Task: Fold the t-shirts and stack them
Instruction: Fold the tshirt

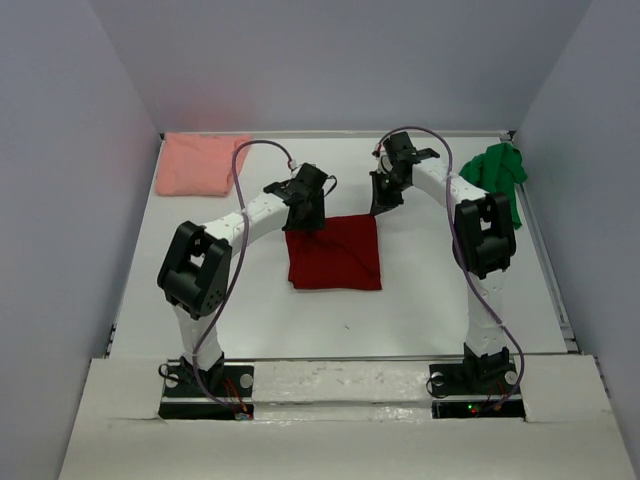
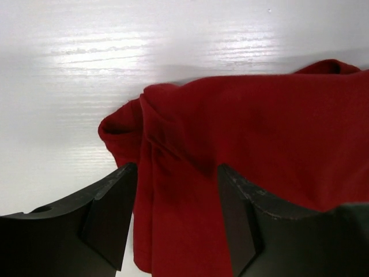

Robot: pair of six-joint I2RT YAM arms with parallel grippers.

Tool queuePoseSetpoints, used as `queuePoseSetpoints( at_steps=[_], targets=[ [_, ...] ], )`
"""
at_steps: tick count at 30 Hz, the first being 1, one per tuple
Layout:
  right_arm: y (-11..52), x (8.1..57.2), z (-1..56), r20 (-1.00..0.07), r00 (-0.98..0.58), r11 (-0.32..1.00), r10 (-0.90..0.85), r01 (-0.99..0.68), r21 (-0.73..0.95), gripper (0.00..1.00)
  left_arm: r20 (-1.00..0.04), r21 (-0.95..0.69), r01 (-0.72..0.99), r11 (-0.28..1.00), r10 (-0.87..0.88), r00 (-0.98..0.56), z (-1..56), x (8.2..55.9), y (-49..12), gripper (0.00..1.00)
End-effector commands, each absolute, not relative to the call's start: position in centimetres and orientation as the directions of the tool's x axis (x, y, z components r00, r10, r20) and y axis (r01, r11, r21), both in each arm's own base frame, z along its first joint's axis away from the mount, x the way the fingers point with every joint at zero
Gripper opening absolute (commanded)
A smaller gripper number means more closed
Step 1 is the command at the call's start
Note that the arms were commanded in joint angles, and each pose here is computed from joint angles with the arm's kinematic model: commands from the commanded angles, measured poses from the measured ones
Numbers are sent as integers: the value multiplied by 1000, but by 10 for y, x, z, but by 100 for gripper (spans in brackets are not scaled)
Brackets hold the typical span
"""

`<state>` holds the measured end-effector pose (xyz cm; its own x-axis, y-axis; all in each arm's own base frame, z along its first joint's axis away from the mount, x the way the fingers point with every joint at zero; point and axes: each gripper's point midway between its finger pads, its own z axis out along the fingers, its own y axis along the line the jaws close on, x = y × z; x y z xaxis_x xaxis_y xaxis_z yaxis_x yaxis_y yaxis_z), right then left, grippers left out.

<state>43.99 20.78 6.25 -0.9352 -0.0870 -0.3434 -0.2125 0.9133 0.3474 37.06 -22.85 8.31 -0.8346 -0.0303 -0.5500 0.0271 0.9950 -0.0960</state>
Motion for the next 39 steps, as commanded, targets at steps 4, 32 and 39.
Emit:
queuePoseSetpoints(
  at_steps=[4, 32, 39],
  targets=[
    [208, 448, 76, -390, -915, 911, -99, -241, 334, 0, -592, -98, 5, 995, -54, -804, 97, 400, -223, 50],
    [211, 449, 71, -375, -922, 906, -99, -239, 349, 0, -567, -134, 14, 991, -65, -821, 75, 421, -228, 0],
    [210, 449, 71, -377, -921, 910, -98, -236, 340, 0, -593, -141, -12, 990, -94, -800, 88, 419, -222, 0]
  ],
)
